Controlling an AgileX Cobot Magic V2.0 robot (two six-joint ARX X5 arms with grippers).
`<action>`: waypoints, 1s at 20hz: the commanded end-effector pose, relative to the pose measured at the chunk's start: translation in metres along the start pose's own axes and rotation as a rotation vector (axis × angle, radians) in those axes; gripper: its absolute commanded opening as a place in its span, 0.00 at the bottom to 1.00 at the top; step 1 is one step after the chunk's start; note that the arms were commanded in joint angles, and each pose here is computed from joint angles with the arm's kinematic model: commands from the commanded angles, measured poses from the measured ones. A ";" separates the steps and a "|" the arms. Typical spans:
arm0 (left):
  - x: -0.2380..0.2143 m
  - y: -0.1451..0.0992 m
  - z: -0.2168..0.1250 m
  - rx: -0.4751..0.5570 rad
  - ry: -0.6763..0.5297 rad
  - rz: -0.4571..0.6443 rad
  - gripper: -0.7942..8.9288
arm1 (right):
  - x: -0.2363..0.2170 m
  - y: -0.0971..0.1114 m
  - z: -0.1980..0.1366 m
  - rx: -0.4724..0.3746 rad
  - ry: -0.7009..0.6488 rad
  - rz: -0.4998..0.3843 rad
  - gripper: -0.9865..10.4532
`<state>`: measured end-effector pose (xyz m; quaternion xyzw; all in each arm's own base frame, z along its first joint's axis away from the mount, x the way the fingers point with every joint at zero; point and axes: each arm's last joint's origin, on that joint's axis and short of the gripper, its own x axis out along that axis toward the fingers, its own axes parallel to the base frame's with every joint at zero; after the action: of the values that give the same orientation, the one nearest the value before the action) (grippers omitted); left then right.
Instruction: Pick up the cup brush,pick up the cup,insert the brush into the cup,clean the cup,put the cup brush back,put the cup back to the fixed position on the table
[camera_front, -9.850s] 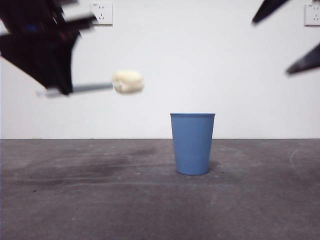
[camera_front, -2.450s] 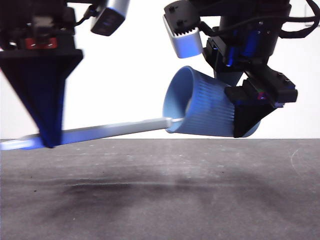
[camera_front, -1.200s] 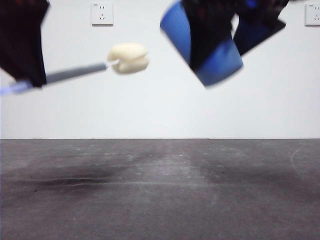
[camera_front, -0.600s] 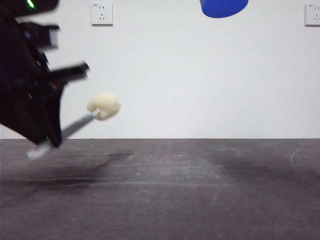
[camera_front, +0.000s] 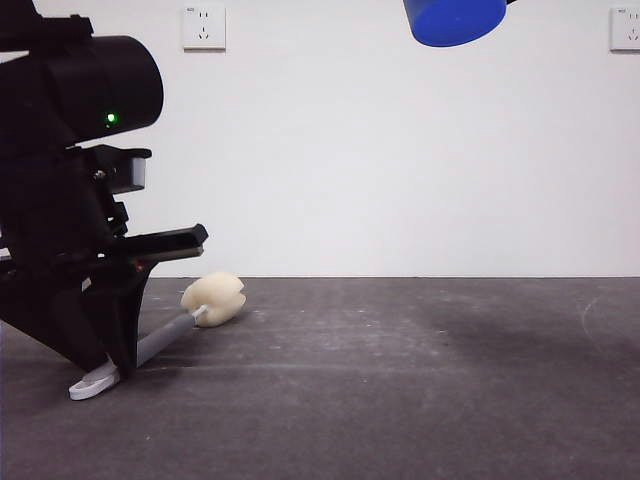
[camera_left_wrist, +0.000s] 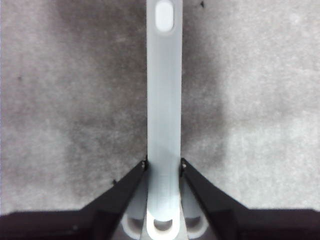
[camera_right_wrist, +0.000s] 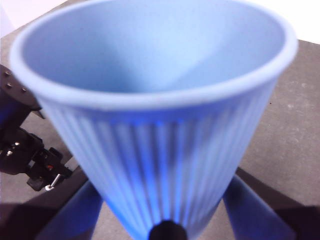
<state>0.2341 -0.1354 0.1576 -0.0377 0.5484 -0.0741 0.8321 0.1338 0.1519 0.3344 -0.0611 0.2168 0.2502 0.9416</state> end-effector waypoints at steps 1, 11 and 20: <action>0.015 0.004 -0.008 -0.013 0.079 0.031 0.07 | -0.001 0.001 0.001 0.015 -0.011 0.019 0.07; 0.012 0.003 -0.010 -0.046 0.128 -0.046 0.60 | -0.001 0.001 0.001 -0.004 -0.005 0.028 0.07; -0.045 0.002 -0.001 -0.011 -0.065 -0.153 0.60 | 0.016 0.001 -0.014 -0.059 -0.070 0.023 0.07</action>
<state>0.2165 -0.1271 0.1984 -0.0929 0.5181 -0.1297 0.8403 0.1398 0.1565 0.3201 -0.0671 0.1697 0.2692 0.9456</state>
